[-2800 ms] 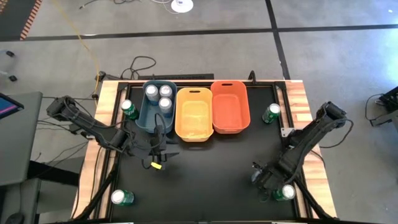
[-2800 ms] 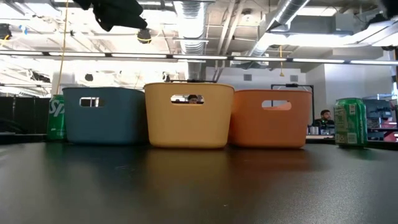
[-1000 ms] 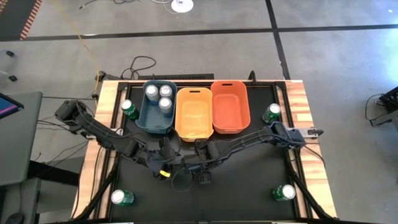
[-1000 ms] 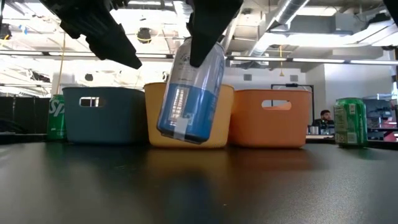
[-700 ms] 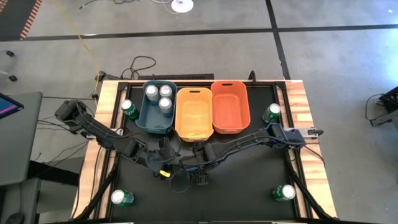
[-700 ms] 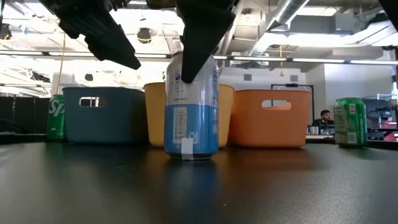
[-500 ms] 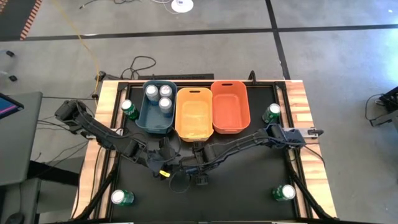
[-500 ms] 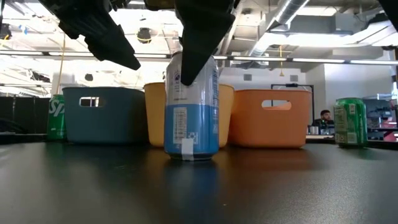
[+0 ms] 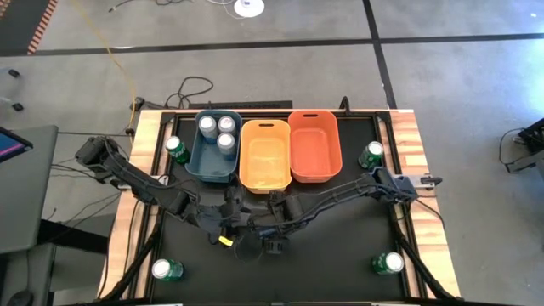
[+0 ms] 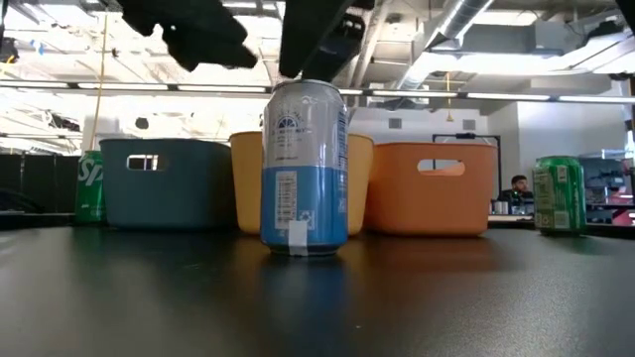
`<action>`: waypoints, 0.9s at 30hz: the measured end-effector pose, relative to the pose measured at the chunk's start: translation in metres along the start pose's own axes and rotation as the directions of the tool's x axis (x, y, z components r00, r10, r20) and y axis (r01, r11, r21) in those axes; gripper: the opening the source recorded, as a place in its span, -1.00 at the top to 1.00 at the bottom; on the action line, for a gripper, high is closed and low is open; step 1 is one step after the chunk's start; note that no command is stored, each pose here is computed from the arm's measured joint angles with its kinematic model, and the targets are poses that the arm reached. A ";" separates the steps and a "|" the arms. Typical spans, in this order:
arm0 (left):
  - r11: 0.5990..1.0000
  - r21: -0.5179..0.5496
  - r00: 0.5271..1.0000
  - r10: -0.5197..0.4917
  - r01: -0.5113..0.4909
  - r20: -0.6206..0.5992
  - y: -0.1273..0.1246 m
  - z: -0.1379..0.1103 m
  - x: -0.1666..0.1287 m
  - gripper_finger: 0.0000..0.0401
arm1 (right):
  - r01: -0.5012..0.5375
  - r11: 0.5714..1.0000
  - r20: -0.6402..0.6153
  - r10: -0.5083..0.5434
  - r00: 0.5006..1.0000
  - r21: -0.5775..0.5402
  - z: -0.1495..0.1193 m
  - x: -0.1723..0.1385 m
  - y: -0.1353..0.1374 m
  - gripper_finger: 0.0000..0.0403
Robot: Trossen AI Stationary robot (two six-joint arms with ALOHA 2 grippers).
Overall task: Sort soda cans
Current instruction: Put the white soda can into the blue bin
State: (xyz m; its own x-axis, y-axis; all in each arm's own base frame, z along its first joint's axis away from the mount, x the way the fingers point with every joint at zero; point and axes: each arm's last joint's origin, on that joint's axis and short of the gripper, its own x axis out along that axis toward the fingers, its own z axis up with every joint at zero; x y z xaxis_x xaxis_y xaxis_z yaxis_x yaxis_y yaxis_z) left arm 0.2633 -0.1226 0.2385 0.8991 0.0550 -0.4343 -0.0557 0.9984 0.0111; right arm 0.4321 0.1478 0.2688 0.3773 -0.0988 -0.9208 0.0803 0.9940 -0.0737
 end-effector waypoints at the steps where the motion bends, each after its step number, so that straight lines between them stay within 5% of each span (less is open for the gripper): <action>1: 1.000 0.017 1.000 0.001 -0.001 -0.006 -0.001 -0.002 0.002 -0.01 | 0.016 1.000 -0.002 -0.016 1.000 -0.006 -0.003 -0.002 0.003 -0.80; 15: 0.999 0.025 0.995 0.040 -0.038 -0.086 -0.003 -0.025 0.036 -0.04 | 0.268 0.963 0.075 -0.266 0.961 -0.028 -0.043 -0.043 0.050 -0.66; 21: 0.999 0.022 0.996 0.039 -0.037 -0.080 -0.003 -0.023 0.035 -0.35 | 0.412 0.909 0.110 -0.417 0.902 0.064 -0.069 -0.084 0.047 -0.63; 27: 1.000 0.023 0.997 -0.010 0.012 -0.077 -0.003 -0.017 0.036 -0.74 | 0.377 0.906 0.215 -0.414 0.885 0.193 -0.095 -0.123 0.055 -0.63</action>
State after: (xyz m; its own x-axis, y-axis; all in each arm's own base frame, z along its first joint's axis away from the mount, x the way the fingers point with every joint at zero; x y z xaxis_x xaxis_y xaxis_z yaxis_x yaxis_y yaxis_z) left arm 0.2886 -0.1241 0.2077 0.8635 0.0435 -0.5025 -0.0351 0.9990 0.0263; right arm 0.3022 0.2185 0.3410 0.4988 -0.5084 -0.7019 0.3929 0.8545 -0.3397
